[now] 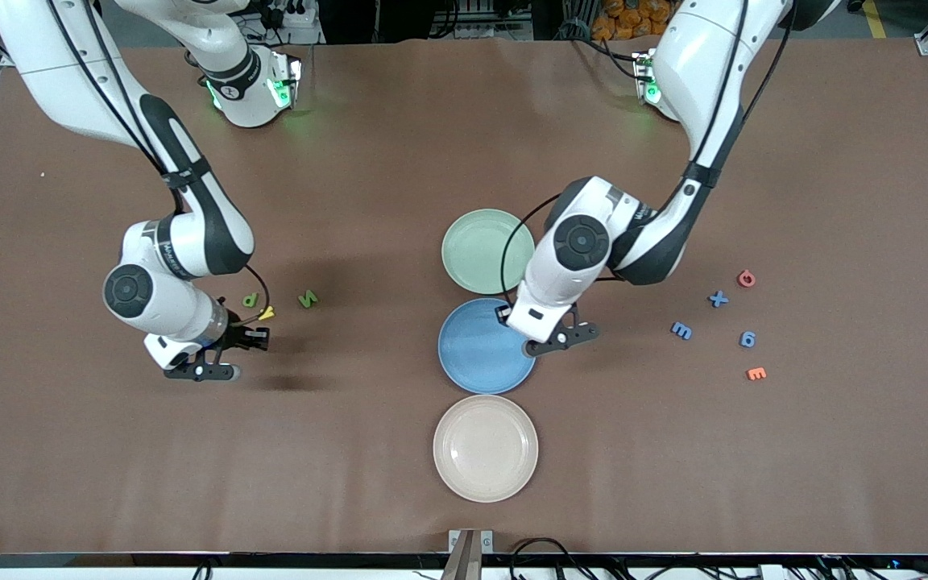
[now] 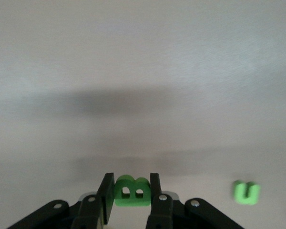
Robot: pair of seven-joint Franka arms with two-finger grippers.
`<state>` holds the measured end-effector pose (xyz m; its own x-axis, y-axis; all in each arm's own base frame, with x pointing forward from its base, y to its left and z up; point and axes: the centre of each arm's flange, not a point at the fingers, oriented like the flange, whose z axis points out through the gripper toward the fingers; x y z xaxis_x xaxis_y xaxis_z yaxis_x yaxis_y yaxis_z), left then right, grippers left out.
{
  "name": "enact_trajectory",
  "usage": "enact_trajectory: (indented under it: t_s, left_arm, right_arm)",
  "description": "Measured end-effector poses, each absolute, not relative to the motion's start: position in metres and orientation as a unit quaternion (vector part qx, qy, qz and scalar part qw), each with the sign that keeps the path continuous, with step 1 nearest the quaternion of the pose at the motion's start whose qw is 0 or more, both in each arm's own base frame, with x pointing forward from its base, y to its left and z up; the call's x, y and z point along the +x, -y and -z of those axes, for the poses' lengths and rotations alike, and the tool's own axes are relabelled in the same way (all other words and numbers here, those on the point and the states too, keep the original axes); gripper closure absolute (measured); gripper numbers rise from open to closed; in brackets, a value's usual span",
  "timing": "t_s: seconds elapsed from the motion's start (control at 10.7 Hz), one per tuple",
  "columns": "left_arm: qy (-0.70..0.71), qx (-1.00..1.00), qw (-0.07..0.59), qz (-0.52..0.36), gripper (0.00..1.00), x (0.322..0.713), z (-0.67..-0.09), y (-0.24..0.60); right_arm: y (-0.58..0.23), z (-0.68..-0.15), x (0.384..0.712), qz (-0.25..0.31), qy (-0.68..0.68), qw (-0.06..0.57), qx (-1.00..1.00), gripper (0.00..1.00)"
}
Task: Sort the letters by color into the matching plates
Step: 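Carry blue G to the blue plate with the left gripper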
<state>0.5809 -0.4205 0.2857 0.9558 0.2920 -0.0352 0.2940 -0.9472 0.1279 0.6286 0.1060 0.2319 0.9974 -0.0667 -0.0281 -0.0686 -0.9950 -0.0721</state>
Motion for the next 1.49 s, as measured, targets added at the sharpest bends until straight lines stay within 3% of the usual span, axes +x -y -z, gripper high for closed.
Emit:
enact_trajectory:
  t_s: [0.65,1.12,1.49]
  left_arm:
    - [-0.163,0.983,0.083,-0.006,0.63,0.581,-0.292,0.436]
    - [-0.14,0.987,0.076,-0.014,0.01,0.598,-0.288,0.411]
    - [-0.109,0.993,0.051,0.008,0.0,0.628,-0.282,0.349]
  right_arm:
    - [-0.222,-0.249,0.609,-0.021,-0.115,0.043,-0.992,0.66]
    - [-0.284,-0.258,0.589,-0.022,-0.152,0.052,-0.987,0.66]
    - [-0.324,-0.265,0.575,-0.024,-0.188,0.06,-0.98,0.66]
